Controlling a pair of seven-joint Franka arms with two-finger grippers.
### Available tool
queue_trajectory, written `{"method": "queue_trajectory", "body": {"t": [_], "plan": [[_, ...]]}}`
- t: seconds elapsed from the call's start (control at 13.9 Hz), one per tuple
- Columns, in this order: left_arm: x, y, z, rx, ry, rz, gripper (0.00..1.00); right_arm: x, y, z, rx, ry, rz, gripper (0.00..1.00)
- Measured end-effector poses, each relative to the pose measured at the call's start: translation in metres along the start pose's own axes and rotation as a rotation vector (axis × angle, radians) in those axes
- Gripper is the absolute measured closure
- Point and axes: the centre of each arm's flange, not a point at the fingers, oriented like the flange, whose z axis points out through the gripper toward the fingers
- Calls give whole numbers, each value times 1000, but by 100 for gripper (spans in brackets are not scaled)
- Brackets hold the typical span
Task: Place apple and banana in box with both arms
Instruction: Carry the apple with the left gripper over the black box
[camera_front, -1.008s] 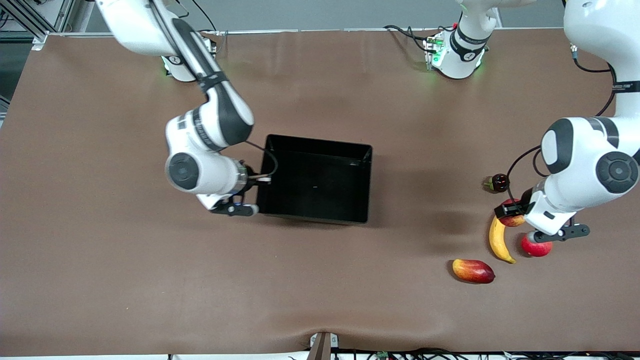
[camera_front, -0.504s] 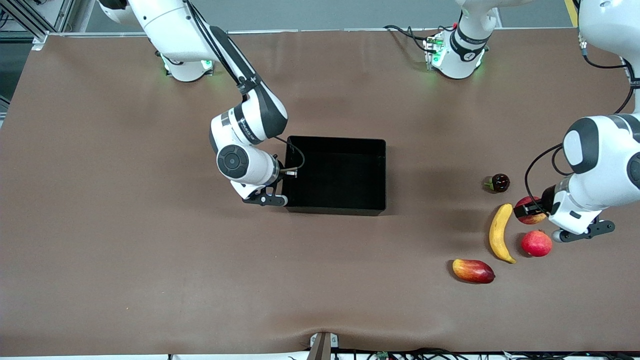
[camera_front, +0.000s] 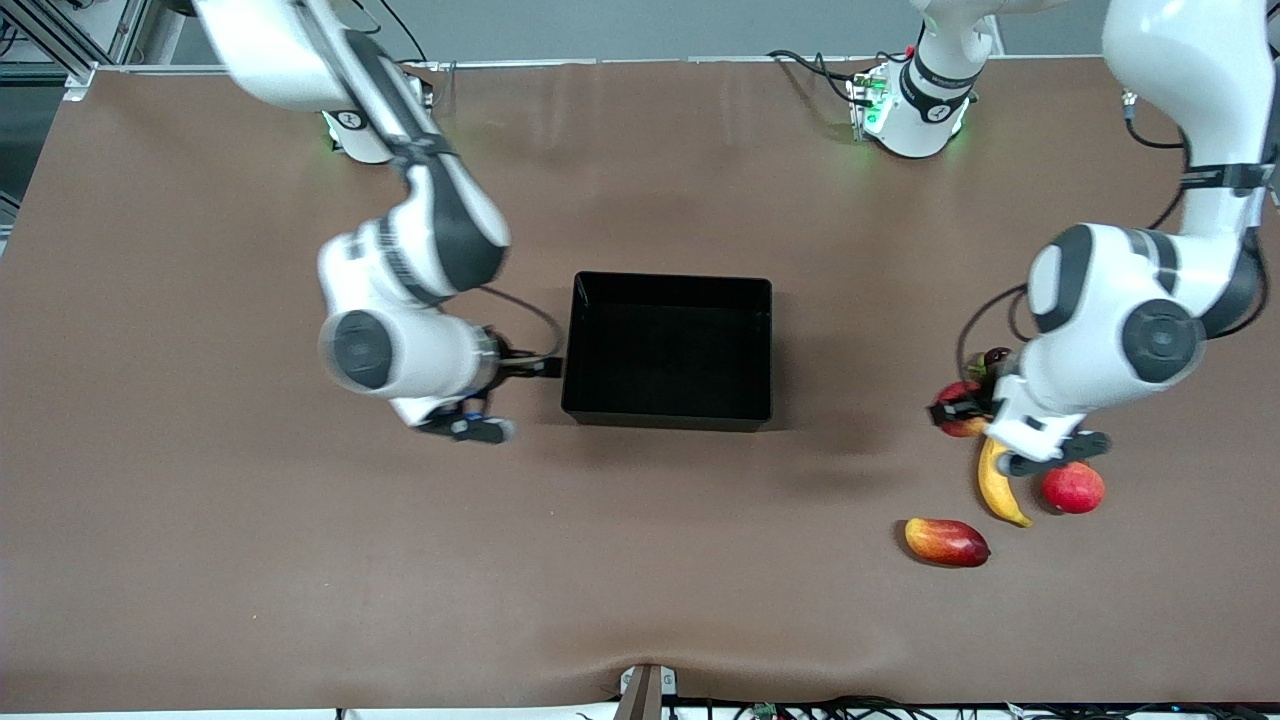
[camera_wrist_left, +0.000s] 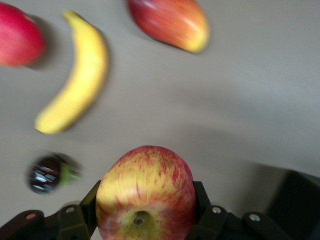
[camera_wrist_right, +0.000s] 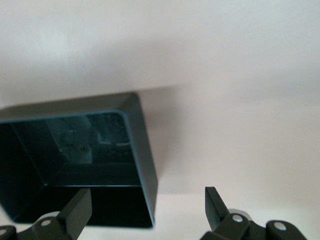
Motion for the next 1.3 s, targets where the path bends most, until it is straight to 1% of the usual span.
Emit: {"method": "queue_trajectory", "body": {"t": [0.14, 0.22, 0.36, 0.43, 0.5, 0.58, 0.65, 0.79, 0.94, 1.08, 1.22, 1.3], "plan": [[-30, 54, 2, -2, -8, 1, 27, 16, 41, -55, 17, 5, 44, 0], [-49, 84, 4, 3, -10, 1, 27, 20, 56, -72, -1, 16, 59, 0], [-90, 139, 12, 17, -14, -9, 27, 23, 76, -96, -84, 65, 72, 0], [-110, 161, 15, 23, -15, -15, 27, 21, 81, -108, -116, 94, 76, 0], [-127, 179, 19, 29, -17, -18, 27, 18, 86, -121, -131, 121, 79, 0], [-142, 193, 24, 35, -20, -18, 27, 12, 93, -137, -134, 137, 79, 0], [-154, 204, 32, 42, -26, -20, 27, 4, 104, -154, -136, 138, 59, 0], [-165, 219, 55, 42, -36, -24, 27, -13, 137, -193, -138, 136, -55, 0], [-169, 227, 85, 34, -46, -26, 27, -30, 175, -231, -158, 162, -132, 0], [-173, 235, 121, 36, -43, -36, 27, -47, 215, -255, -153, 177, -135, 0], [-180, 242, 159, 74, -14, -44, 27, -64, 253, -270, -145, 184, -137, 0], [-184, 244, 175, 87, -3, -52, 27, -75, 265, -276, -155, 191, -135, 0]]}}
